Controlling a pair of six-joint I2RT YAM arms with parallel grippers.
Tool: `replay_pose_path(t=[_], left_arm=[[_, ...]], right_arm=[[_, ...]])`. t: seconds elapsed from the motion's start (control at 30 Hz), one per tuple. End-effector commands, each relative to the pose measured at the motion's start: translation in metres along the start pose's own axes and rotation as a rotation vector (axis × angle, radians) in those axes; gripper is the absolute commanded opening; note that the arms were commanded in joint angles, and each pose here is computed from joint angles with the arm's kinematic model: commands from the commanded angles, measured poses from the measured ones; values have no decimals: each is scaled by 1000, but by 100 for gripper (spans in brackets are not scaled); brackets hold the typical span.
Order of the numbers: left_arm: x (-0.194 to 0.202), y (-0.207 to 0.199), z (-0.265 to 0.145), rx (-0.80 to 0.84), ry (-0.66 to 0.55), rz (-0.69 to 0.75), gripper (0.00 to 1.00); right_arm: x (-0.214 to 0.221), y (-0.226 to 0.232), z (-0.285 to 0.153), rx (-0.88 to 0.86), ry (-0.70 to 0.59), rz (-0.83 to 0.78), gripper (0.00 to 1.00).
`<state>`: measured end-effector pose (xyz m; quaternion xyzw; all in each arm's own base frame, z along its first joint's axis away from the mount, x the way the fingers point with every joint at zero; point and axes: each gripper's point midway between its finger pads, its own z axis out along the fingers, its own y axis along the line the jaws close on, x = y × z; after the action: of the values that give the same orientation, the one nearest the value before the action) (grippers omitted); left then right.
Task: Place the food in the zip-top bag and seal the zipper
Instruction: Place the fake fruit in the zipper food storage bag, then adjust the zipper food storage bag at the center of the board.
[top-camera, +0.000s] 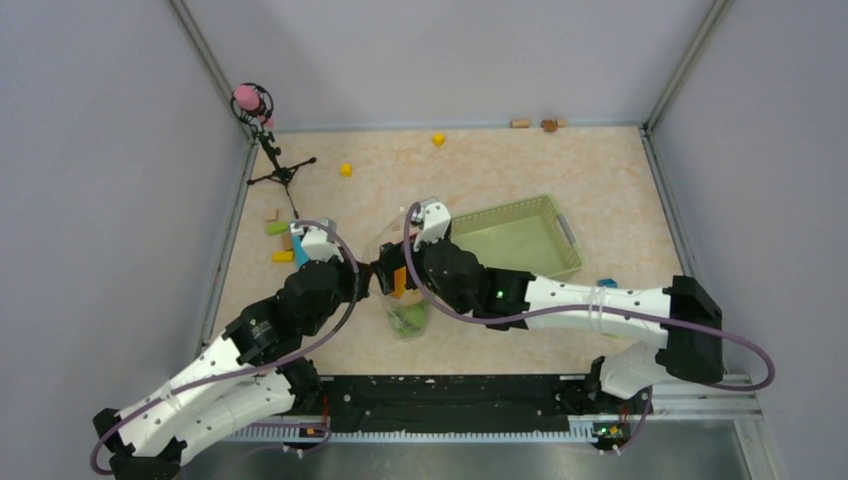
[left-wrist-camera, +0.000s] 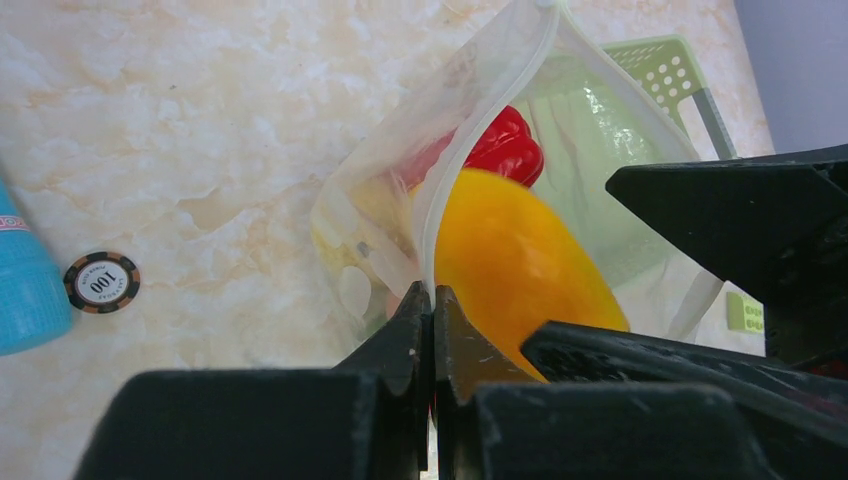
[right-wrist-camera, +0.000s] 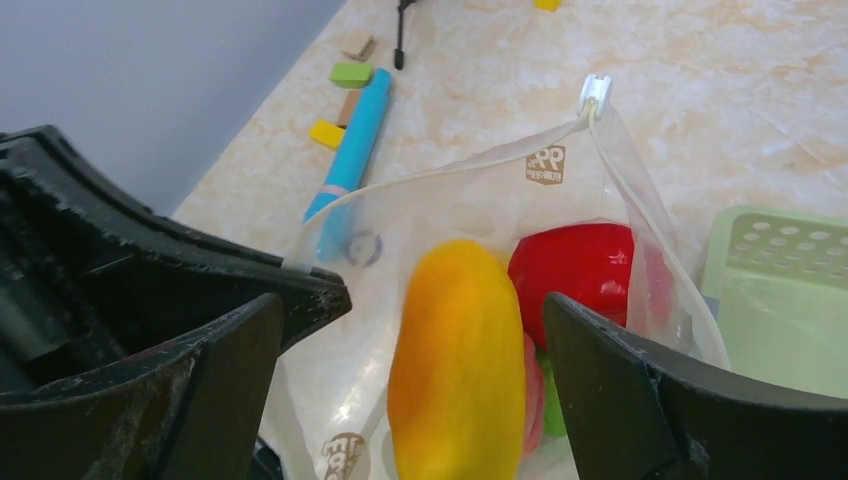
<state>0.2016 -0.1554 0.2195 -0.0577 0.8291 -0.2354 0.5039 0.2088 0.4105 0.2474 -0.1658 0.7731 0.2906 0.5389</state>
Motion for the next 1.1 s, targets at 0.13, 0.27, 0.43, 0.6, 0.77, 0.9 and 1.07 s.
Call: replay_pose_path(t=[0.13, 0.27, 0.43, 0.6, 0.77, 0.9, 1.07], left_arm=[[-7, -5, -9, 26, -18, -82, 0], [-3, 6, -11, -26, -17, -164, 0], [1, 3, -13, -9, -8, -238, 0], [2, -16, -13, 82, 12, -286, 0], [4, -28, -7, 125, 18, -336, 0], [8, -29, -3, 118, 29, -362, 0], [10, -35, -5, 154, 43, -383, 0]], right_arm=[[-51, 42, -59, -338, -149, 135, 99], [-57, 43, -82, -398, -157, 91, 99], [-31, 19, -93, -366, -136, 122, 99], [19, 33, -119, -285, -179, -153, 99], [44, 46, -106, -150, -145, -354, 99], [50, 54, -92, -117, -172, -376, 99], [44, 50, -82, -23, -238, -356, 96]])
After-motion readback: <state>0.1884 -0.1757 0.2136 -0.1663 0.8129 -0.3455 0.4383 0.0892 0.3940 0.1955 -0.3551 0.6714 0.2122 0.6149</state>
